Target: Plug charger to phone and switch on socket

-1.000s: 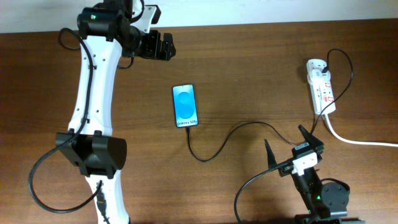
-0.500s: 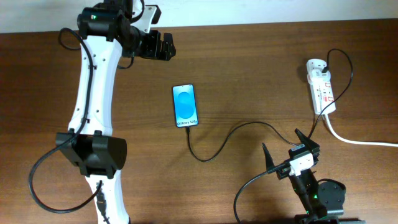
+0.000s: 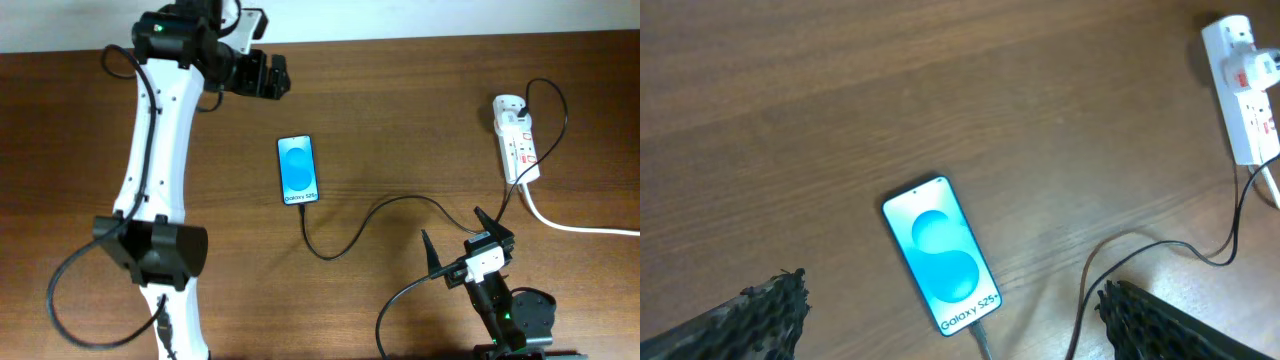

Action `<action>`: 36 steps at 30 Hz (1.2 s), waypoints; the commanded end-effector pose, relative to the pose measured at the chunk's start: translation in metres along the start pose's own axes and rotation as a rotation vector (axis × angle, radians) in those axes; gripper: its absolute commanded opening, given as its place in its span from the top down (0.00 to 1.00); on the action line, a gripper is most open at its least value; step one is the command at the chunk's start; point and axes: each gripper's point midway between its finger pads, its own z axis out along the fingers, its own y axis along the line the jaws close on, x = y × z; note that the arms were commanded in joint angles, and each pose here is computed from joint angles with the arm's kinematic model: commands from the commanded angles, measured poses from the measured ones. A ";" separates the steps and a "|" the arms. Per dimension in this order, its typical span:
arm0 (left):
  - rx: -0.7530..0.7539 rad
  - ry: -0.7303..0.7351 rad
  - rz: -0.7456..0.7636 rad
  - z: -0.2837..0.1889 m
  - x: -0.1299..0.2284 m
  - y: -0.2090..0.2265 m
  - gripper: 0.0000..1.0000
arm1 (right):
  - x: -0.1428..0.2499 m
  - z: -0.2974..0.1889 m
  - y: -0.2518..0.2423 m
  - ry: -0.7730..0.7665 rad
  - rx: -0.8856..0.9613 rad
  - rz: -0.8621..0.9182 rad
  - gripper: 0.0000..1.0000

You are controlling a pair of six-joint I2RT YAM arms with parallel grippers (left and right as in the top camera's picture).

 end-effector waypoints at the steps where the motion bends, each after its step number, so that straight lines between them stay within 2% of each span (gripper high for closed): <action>1: -0.109 -0.154 0.092 -0.068 -0.002 -0.020 0.01 | 0.001 0.000 0.004 -0.006 -0.019 0.004 0.02; 5: -0.240 -0.308 0.123 -0.094 0.021 -0.011 0.01 | 0.001 0.000 0.004 -0.006 -0.019 0.004 0.02; 8: -0.306 -0.421 0.110 -0.108 0.060 0.006 0.01 | 0.001 0.000 0.004 -0.006 -0.019 0.004 0.02; 15: -0.382 -0.586 0.061 -0.113 0.165 0.036 0.01 | 0.001 0.000 0.004 -0.006 -0.019 0.004 0.02; 21: -0.424 -0.864 0.098 -0.110 0.215 0.041 0.01 | 0.001 0.000 0.004 -0.006 -0.019 0.004 0.01; 25: -0.482 -1.033 0.103 -0.118 0.234 0.050 0.01 | 0.001 0.000 0.004 -0.006 -0.019 0.004 0.02; 28: -0.513 -1.092 0.102 -0.120 0.241 0.055 0.01 | 0.001 0.000 0.004 -0.006 -0.019 0.004 0.02; 34: -0.567 -1.208 0.195 -0.116 0.240 0.059 0.01 | 0.001 0.000 0.004 -0.006 -0.019 0.004 0.02; 36: -0.564 -1.199 0.195 -0.111 0.242 0.060 0.01 | 0.001 0.000 0.004 -0.006 -0.019 0.004 0.02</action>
